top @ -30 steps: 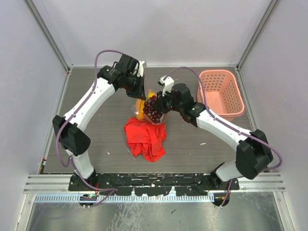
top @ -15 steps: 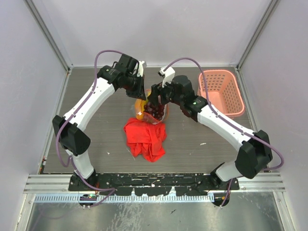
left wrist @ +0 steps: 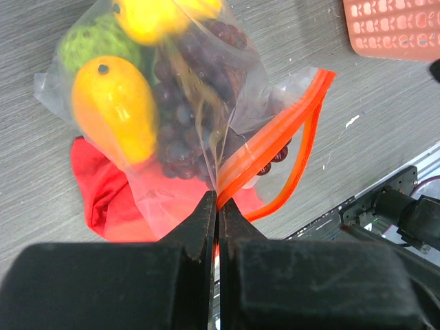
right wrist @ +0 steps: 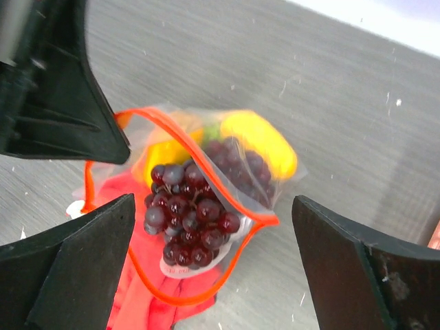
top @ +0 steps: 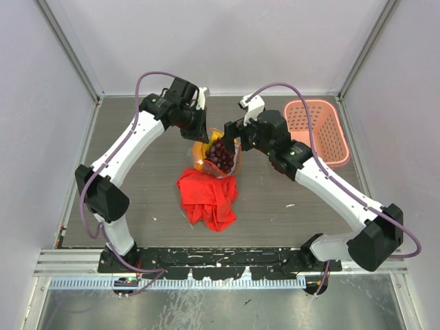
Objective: Place the food in the zip-top bag and seal the zipper
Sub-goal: Place the fake fruit in the zipper food storage bag, then zip the zipper food storage bag at the center of the board.
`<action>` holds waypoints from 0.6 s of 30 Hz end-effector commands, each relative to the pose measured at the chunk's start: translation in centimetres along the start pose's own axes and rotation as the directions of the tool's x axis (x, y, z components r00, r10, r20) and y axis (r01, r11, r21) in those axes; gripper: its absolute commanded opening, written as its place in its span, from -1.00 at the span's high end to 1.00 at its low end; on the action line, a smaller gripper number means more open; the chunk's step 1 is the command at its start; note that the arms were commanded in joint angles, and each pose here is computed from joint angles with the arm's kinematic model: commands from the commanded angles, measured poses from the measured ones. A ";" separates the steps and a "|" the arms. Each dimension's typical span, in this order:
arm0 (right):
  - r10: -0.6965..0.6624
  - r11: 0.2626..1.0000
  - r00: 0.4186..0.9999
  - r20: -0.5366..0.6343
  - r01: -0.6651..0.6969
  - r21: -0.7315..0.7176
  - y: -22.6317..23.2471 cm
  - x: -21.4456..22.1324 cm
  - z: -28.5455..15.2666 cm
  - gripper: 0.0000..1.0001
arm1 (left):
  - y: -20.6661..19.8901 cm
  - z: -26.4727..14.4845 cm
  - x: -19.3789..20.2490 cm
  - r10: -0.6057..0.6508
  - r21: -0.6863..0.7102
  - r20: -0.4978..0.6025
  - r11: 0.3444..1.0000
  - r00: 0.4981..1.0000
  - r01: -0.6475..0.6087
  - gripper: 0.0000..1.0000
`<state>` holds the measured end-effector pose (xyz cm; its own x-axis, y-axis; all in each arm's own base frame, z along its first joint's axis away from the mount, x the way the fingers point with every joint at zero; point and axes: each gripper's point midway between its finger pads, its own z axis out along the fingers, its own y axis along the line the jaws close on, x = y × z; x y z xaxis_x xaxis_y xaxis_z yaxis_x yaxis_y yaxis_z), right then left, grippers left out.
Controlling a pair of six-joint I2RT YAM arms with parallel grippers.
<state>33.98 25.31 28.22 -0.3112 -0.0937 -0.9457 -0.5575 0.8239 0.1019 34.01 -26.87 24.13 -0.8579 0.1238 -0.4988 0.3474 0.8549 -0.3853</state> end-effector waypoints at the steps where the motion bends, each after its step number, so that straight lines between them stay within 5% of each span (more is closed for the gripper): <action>1: 0.093 0.994 0.992 -0.080 -0.088 0.069 -0.9 2.5 -0.1 -1.00 | -0.8 -0.8 -1.4 0.011 0.036 0.055 0.999 0.998 -0.013 1.00; 8: 0.235 0.964 0.966 -0.112 -0.216 0.156 -1.7 6.3 0.1 -0.97 | -0.9 -0.9 -1.4 0.014 0.037 0.056 0.999 0.998 -0.016 1.00; 18: 0.323 0.935 0.939 -0.118 -0.296 0.197 -2.1 9.7 0.5 -0.05 | -0.8 -0.7 -1.3 0.010 0.035 0.052 0.999 0.999 -0.011 1.00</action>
<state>31.84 22.85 17.71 -0.6027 0.0185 -0.7977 -0.3169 0.9120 0.2606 34.01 -26.87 24.13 -0.8579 0.1238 -0.4988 0.3474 0.8549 -0.3853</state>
